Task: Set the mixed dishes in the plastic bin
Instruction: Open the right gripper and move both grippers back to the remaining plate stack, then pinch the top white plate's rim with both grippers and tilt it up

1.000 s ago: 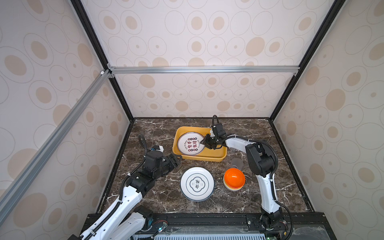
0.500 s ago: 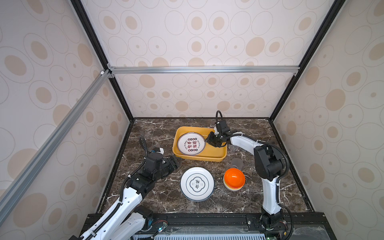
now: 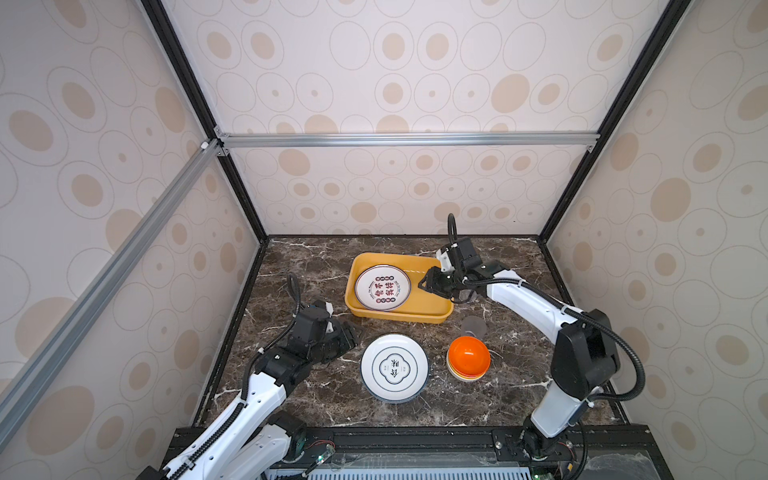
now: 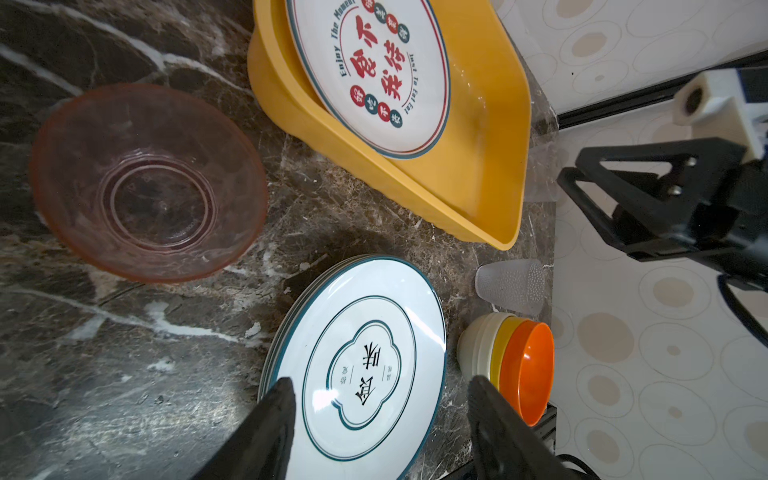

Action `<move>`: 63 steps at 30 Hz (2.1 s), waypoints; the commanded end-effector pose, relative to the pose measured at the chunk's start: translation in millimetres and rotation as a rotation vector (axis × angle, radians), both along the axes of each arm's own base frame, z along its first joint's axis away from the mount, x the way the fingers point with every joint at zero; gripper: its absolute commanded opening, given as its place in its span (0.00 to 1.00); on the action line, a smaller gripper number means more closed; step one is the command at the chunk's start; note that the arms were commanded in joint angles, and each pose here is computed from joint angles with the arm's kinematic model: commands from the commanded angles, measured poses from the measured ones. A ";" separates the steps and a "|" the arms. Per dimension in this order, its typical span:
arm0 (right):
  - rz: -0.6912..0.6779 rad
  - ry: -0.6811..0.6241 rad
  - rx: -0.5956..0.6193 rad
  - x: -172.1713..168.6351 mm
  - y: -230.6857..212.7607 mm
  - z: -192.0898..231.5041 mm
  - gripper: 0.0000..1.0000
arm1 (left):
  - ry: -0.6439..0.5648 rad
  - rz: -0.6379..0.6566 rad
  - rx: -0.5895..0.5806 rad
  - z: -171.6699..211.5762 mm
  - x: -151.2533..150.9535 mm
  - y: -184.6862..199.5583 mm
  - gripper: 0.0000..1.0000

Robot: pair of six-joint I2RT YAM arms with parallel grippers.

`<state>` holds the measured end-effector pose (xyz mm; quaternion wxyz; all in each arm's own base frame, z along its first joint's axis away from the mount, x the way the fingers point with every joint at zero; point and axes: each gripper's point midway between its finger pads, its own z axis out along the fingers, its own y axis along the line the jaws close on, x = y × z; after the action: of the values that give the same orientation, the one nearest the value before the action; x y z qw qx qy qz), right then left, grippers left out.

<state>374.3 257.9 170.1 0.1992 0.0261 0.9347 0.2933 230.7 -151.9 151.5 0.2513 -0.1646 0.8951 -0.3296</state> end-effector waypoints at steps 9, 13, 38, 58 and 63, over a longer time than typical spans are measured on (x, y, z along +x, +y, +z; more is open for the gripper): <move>0.181 0.044 -0.065 -81.2 -6.5 -3.0 0.44 | 0.068 -0.072 0.081 -17.7 -25.4 -7.2 0.63; 0.224 0.061 -0.096 -98.5 -1.7 -12.4 0.44 | 0.099 -0.088 0.087 -29.5 -35.2 -14.0 0.62; 0.288 0.176 -0.297 -128.6 12.9 -84.4 0.47 | 0.195 -0.070 0.133 -82.7 -60.1 -14.1 0.65; 0.309 0.230 -0.317 -136.8 20.0 -111.6 0.45 | 0.200 -0.074 0.120 -90.0 -58.4 -22.3 0.60; 0.315 0.236 -0.309 -137.8 22.8 -113.8 0.44 | 0.203 -0.071 0.121 -92.2 -59.2 -21.7 0.60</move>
<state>244.1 280.6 63.3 0.0560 -0.1146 0.9765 0.1739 171.6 -173.9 60.5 0.1541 -0.1443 0.9401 -0.2678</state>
